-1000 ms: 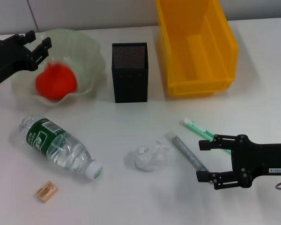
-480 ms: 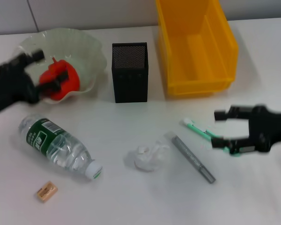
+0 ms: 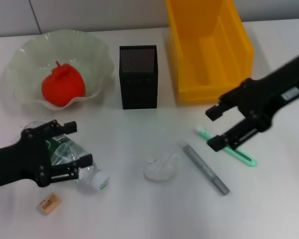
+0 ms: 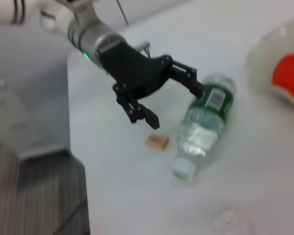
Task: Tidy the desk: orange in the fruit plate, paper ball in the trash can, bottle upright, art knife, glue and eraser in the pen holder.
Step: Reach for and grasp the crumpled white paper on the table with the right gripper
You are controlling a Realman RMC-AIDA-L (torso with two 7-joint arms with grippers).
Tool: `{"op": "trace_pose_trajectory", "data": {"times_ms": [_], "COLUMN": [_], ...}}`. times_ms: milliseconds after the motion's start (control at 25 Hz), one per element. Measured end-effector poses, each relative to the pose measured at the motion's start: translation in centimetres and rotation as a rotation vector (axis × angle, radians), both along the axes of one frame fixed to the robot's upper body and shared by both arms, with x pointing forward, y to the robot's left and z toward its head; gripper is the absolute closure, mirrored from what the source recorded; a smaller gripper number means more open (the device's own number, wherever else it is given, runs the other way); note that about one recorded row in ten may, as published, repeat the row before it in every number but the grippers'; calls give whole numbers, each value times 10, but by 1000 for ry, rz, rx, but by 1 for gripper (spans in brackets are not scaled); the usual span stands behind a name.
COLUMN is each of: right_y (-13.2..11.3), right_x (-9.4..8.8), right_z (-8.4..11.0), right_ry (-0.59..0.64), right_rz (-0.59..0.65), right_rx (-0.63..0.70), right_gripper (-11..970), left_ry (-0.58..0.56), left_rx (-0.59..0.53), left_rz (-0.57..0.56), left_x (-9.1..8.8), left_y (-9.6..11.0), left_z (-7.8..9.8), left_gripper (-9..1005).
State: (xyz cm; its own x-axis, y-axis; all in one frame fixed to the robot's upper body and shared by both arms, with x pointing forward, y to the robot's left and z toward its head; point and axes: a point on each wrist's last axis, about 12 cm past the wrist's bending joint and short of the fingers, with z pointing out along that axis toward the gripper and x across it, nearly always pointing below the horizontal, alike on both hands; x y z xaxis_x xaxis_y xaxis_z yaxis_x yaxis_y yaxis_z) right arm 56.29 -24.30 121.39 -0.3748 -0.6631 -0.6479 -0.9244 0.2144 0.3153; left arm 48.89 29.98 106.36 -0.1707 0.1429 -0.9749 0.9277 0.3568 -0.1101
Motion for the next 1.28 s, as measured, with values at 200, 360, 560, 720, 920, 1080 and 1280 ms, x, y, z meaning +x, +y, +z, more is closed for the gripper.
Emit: {"op": "trace_pose_trajectory", "data": {"times_ms": [200,360,560,720,920,1080,1280], "right_y": [47,77,96,109,123,131,136], "right_x": [8,3,0,1,1,1,3], "right_z": [11,4,-13,-29,-46,-55,-65], "right_ry": [14,7,4,-7,-43,-72,-100], "right_rz": [43,89,113,102,95,95,88], "right_rx": [-135,-240,-310,-354,-404,-433,-452], "right_gripper": [122,122,122,122,122,122,122], "left_ry": [1,3,0,-5,-9,-13,-19], "left_rx": [-7,-2,-3,2,6,8,10], "left_rz": [-2,-9,-8,-14,-19,-21,-25], "left_x": [-1,0,0,1,2,2,3], "left_y": [-5,-6,-5,-5,-6,-6,-7], "left_z": [-1,-1,0,1,1,2,2], "left_gripper": [128,129,129,129,129,129,130]}}
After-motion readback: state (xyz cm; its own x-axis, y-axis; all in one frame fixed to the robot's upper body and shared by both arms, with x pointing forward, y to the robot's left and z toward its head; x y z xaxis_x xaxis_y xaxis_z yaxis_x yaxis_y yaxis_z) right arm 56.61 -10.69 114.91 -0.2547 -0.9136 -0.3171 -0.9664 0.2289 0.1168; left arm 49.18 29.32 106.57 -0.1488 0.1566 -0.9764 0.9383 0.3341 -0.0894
